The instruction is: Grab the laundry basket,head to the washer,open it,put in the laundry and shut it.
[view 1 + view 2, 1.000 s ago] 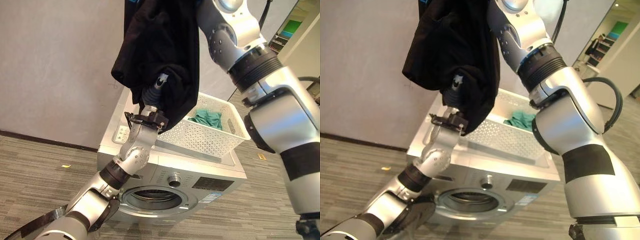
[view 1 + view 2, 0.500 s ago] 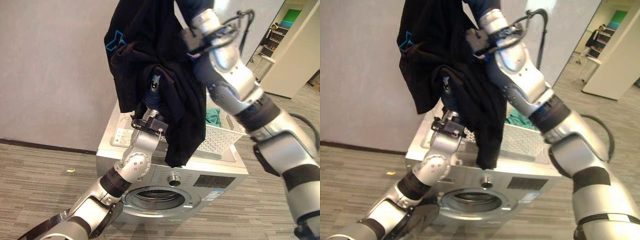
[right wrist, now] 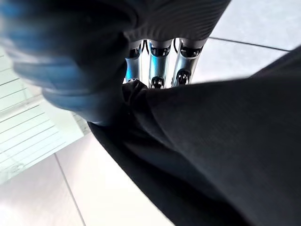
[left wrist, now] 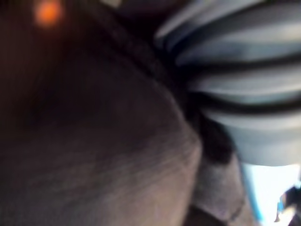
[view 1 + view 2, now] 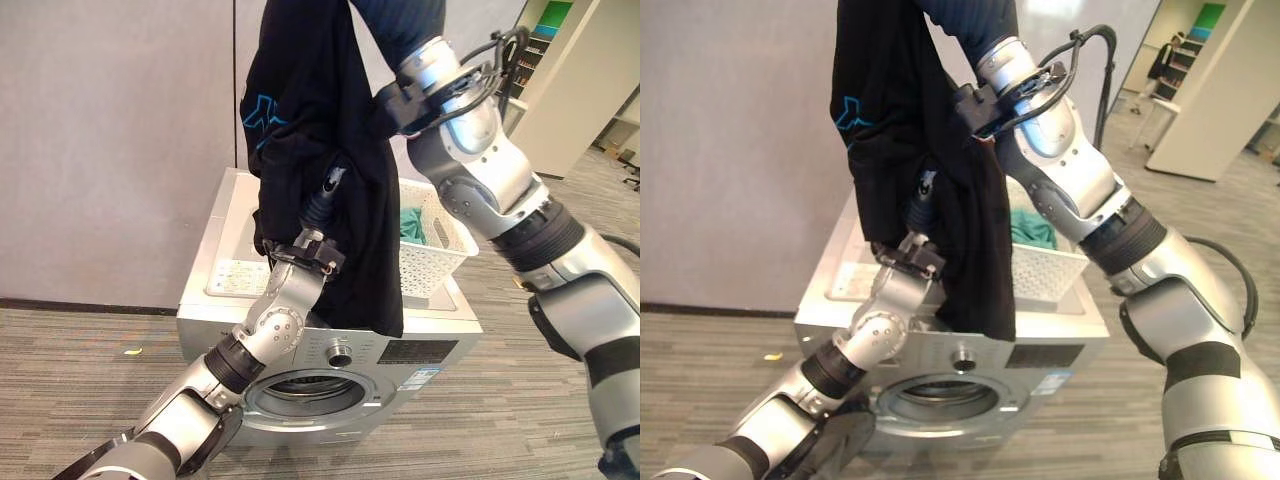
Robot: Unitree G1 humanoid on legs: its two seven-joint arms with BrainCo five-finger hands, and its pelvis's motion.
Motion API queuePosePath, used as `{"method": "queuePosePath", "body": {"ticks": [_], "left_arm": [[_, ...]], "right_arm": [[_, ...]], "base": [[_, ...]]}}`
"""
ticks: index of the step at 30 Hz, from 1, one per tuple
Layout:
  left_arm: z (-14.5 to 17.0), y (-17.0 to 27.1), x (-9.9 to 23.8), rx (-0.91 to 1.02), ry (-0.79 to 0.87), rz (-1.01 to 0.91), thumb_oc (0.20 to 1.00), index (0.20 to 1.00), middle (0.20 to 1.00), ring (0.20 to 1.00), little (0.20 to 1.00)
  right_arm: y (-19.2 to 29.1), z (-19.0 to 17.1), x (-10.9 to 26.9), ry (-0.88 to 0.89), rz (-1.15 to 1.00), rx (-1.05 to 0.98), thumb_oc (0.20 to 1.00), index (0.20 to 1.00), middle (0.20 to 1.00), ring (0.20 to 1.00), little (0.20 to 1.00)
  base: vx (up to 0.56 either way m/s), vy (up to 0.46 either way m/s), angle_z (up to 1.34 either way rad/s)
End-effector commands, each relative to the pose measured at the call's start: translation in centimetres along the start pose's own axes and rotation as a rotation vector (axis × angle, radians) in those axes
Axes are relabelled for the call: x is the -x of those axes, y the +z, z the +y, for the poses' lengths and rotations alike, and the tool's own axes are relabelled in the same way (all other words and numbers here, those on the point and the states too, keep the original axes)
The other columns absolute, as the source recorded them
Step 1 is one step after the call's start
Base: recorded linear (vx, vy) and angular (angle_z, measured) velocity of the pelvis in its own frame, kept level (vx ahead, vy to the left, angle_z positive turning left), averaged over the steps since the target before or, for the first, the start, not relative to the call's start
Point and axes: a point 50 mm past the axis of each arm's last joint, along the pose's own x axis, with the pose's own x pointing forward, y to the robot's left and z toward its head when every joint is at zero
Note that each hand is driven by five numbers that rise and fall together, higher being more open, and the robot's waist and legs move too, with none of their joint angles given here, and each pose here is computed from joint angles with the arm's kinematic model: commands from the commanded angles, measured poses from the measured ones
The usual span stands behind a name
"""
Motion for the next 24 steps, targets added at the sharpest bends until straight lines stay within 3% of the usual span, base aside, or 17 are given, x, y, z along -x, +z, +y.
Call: {"method": "queuePosePath", "body": {"ticks": [1, 8, 24], "left_arm": [[-3.7, -0.8, -2.7, -0.12, -0.173, 0.03, 1.0, 1.0, 1.0, 1.0, 1.0], [-4.6, -1.5, -3.0, -0.144, -0.216, 0.066, 1.0, 1.0, 1.0, 1.0, 1.0], [-7.0, -3.3, -4.8, -0.216, -0.256, 0.146, 1.0, 1.0, 1.0, 1.0, 1.0]], "right_arm": [[4.7, -0.1, -3.5, -0.041, -0.174, 0.058, 0.2, 0.2, 0.2, 0.2, 0.2], [3.8, 1.2, -4.1, -0.042, -0.152, 0.024, 0.2, 0.2, 0.2, 0.2, 0.2], [2.1, 3.8, -1.5, 0.196, -0.037, -0.059, 0.2, 0.2, 0.2, 0.2, 0.2]], "base": [[0.0, 0.0, 0.0], [0.0, 0.0, 0.0], [0.0, 0.0, 0.0]]}}
